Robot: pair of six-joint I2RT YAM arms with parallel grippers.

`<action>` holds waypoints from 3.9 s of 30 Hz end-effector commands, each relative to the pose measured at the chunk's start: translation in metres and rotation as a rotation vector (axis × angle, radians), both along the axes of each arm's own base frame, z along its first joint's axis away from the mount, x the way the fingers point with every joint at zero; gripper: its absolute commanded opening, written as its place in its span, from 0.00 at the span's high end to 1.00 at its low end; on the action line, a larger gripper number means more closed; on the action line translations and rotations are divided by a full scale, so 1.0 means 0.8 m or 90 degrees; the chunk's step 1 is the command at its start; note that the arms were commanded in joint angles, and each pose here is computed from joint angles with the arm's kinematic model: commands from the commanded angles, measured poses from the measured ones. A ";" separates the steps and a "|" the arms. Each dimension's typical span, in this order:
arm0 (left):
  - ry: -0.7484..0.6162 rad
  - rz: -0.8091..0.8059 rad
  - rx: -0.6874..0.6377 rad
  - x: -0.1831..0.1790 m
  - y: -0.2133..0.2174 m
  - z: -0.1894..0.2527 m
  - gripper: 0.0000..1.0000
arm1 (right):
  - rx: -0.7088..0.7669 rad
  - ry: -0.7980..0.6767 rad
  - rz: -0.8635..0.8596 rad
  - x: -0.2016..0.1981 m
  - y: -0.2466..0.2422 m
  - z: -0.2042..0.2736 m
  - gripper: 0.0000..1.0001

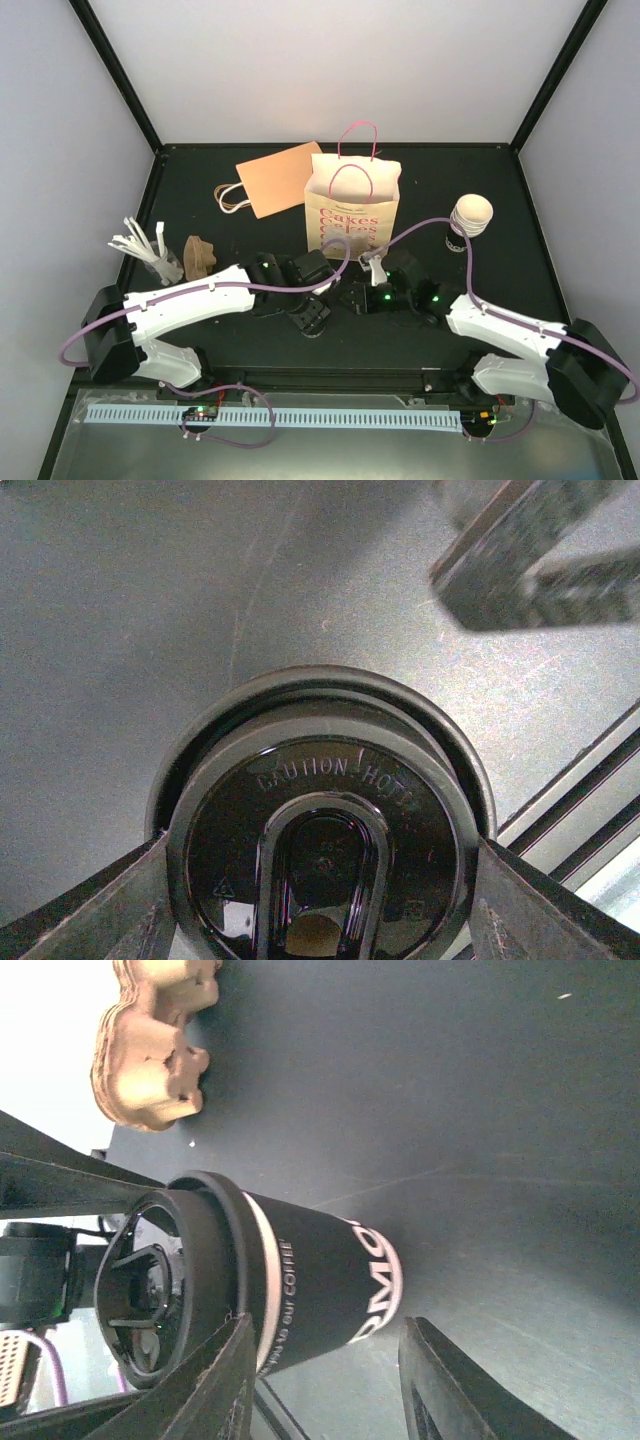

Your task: Pack the takeout coffee

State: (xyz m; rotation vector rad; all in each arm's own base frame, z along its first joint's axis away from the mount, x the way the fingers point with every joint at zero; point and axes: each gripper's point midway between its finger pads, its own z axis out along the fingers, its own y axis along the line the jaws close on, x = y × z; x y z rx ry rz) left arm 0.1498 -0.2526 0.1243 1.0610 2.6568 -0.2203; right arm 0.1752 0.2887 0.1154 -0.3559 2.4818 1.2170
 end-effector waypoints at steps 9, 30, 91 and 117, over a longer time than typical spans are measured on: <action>-0.015 -0.005 0.008 0.019 -0.026 0.019 0.33 | -0.101 -0.076 -0.094 0.024 -0.072 0.017 0.56; 0.002 -0.021 0.028 0.045 -0.080 0.004 0.22 | -0.146 -0.129 -0.137 0.020 -0.113 0.038 0.55; -0.137 0.321 -0.308 0.095 0.137 0.123 0.01 | -0.494 -0.179 0.147 0.012 0.021 0.027 0.07; -0.183 0.336 -0.308 0.095 0.154 0.136 0.01 | -0.470 -0.224 0.114 0.018 0.017 0.064 0.23</action>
